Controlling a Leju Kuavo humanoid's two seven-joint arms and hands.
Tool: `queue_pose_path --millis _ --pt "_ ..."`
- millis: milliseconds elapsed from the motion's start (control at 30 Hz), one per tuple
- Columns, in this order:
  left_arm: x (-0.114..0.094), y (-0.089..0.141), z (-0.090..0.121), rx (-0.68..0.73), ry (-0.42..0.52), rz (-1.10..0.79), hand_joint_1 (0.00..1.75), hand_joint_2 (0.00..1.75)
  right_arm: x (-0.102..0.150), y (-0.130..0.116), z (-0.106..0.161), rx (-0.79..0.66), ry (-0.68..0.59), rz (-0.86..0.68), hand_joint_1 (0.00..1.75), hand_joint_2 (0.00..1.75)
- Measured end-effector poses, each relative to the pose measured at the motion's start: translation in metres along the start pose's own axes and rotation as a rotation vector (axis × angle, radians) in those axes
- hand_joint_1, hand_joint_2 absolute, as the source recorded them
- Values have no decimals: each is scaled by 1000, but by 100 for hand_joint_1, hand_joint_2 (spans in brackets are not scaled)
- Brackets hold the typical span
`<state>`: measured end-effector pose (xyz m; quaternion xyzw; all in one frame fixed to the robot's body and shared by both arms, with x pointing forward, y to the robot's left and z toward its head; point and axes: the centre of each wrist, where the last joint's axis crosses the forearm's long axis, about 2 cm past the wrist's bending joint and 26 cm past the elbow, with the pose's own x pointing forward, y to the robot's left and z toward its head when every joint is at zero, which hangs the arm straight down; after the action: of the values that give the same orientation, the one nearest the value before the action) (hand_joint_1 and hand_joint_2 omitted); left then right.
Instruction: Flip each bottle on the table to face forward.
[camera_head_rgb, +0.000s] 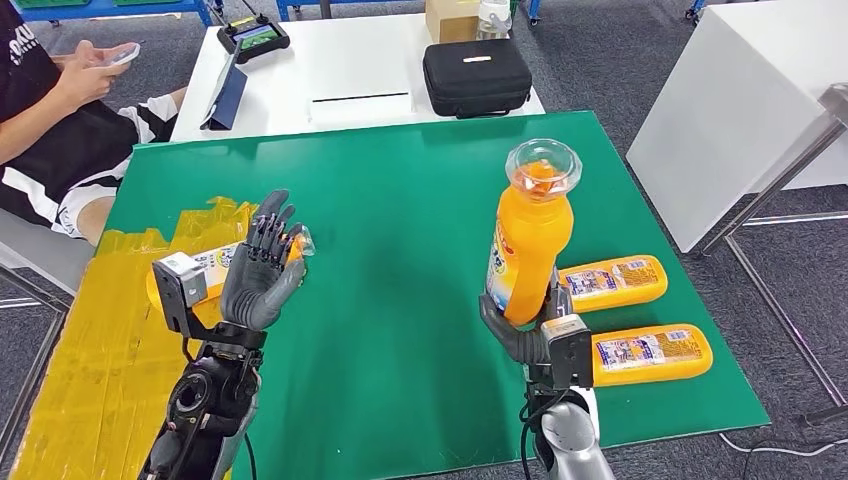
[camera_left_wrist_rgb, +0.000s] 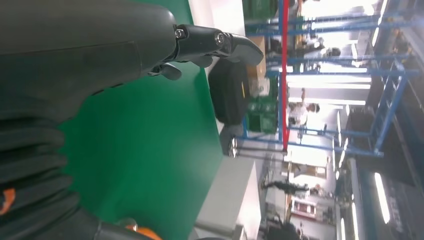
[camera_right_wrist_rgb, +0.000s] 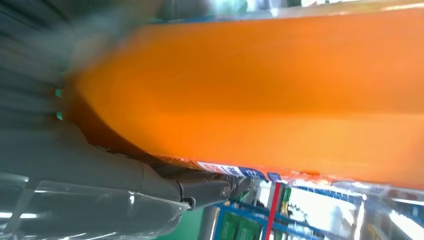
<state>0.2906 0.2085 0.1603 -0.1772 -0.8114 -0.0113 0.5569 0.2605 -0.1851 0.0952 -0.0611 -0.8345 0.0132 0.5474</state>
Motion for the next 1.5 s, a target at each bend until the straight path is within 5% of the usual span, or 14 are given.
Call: queue_pose_path --millis 333,1133,1500 --pt "-1 -16 -4 -77 -2 34 0 175 1 11 -5 12 -11 -13 175 175" --pt "2 -57 -18 -209 -56 -49 0 175 7 85 -11 467 -50 142 175 175" --pt "2 -64 -19 -241 -48 -30 0 175 6 98 -8 530 -50 165 175 175"
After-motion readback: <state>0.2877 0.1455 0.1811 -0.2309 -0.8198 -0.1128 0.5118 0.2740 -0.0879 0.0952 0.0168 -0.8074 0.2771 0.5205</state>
